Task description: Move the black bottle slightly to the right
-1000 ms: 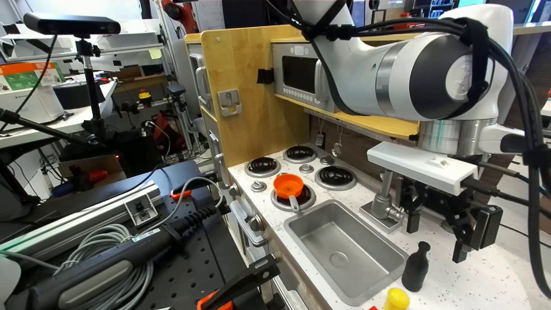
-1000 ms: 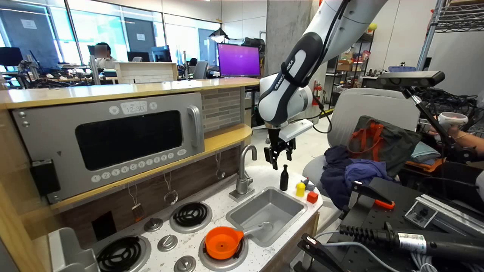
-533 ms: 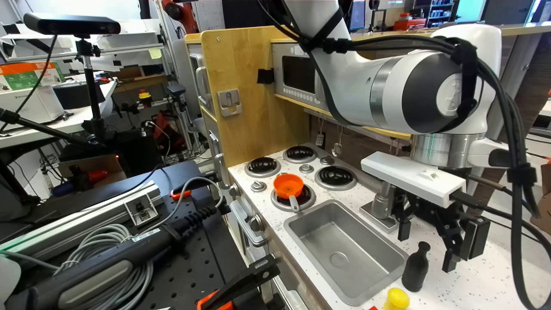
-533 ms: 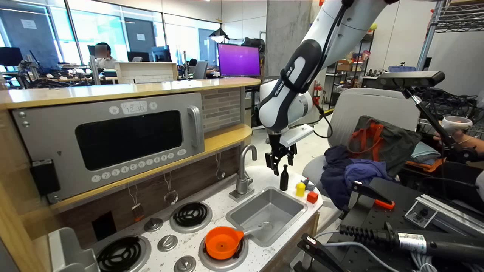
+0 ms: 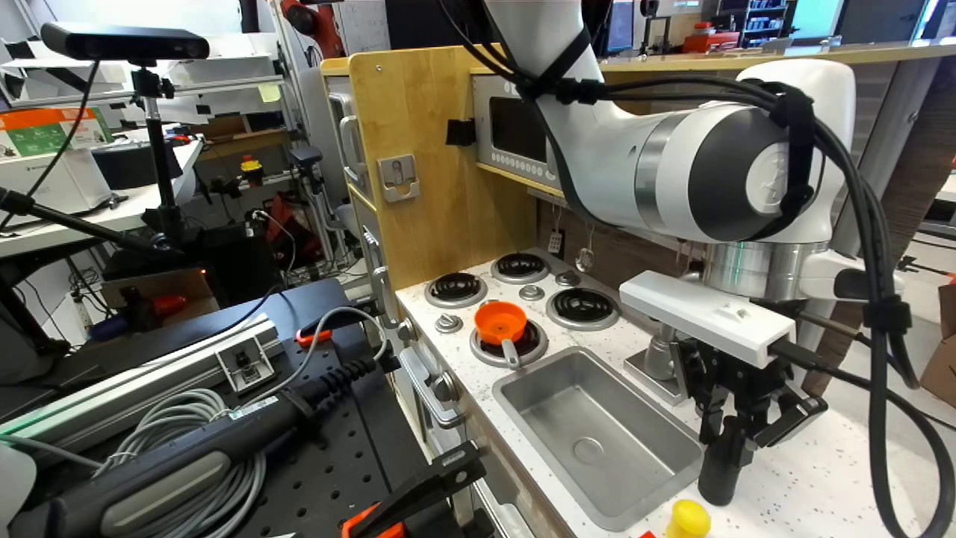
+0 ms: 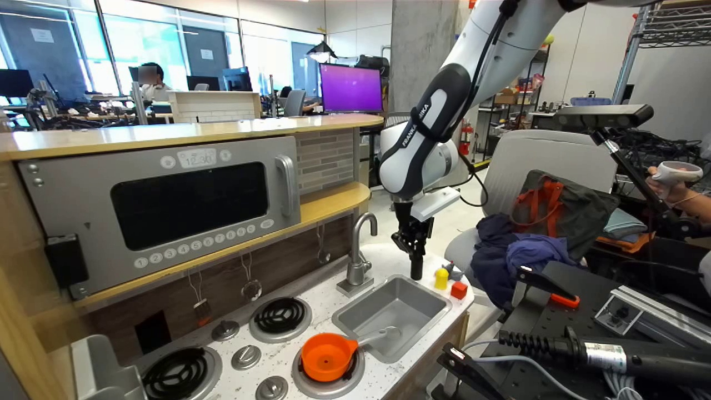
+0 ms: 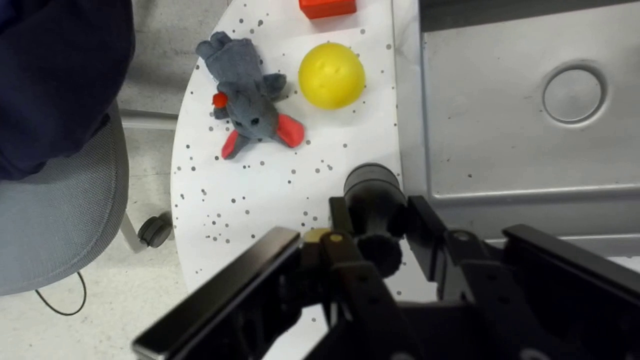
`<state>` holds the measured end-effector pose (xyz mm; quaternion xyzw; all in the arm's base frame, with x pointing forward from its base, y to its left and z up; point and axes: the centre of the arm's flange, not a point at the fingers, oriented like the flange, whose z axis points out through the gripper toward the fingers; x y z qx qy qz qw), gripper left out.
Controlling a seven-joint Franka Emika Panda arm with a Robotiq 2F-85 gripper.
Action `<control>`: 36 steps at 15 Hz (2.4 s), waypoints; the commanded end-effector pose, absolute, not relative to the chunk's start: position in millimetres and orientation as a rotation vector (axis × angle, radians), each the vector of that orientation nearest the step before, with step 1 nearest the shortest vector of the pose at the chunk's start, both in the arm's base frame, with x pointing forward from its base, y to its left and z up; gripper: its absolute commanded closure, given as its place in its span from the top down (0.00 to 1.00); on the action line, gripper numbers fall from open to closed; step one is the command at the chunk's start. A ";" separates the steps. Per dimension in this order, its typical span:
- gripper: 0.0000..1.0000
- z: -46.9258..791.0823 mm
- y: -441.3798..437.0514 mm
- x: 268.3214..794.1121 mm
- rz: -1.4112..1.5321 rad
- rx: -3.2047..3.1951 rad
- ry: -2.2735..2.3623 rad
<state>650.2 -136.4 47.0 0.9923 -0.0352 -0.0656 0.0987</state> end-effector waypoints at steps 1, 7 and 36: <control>0.08 58.4 -134.1 651.8 -0.170 2.930 -0.085; 0.08 89.9 -149.4 642.5 -0.153 2.927 -0.219; 0.08 32.8 -218.4 661.5 -0.196 2.929 -0.756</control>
